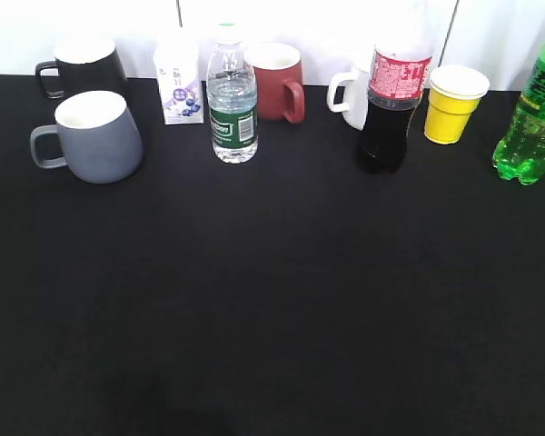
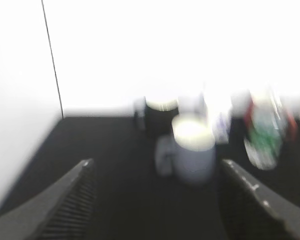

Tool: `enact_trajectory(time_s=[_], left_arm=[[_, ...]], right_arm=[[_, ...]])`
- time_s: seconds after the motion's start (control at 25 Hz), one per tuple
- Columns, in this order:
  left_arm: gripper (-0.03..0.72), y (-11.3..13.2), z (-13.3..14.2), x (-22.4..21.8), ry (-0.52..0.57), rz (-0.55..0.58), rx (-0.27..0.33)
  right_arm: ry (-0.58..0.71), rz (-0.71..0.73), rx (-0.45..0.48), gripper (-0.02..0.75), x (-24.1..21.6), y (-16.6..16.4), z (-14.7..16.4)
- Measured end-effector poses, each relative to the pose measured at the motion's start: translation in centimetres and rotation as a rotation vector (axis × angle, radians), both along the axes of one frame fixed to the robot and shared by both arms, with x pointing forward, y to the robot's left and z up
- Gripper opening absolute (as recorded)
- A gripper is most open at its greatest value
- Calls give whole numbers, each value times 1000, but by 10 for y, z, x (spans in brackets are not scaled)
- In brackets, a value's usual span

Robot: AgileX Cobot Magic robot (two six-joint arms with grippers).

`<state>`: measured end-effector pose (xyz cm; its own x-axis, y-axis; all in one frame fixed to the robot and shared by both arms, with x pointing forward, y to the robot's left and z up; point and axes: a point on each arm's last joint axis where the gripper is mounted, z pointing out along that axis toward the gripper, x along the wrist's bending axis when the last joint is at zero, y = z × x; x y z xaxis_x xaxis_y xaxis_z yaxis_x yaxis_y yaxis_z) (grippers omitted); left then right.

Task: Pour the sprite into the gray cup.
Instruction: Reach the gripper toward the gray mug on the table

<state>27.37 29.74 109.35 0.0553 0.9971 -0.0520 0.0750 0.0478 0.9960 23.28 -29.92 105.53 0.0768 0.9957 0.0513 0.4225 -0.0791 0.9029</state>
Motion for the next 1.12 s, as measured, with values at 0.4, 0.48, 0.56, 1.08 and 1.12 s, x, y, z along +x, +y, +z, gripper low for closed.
enact_trajectory(time_s=[0.4, 0.48, 0.56, 1.08, 1.12], left_arm=[[514, -4, -130, 178, 137, -1, 57], [510, -9, -148, 202, 161, -56, 81], [501, -11, -160, 225, 181, -79, 89], [73, -24, -201, 329, 153, -203, 156], [72, -24, -200, 329, 148, -210, 159]], right_arm=[[0, 0, 0, 591, 0, 0, 0], [0, 0, 0, 591, 0, 0, 0], [0, 0, 0, 591, 0, 0, 0], [0, 0, 0, 591, 0, 0, 0], [0, 0, 0, 591, 0, 0, 0]])
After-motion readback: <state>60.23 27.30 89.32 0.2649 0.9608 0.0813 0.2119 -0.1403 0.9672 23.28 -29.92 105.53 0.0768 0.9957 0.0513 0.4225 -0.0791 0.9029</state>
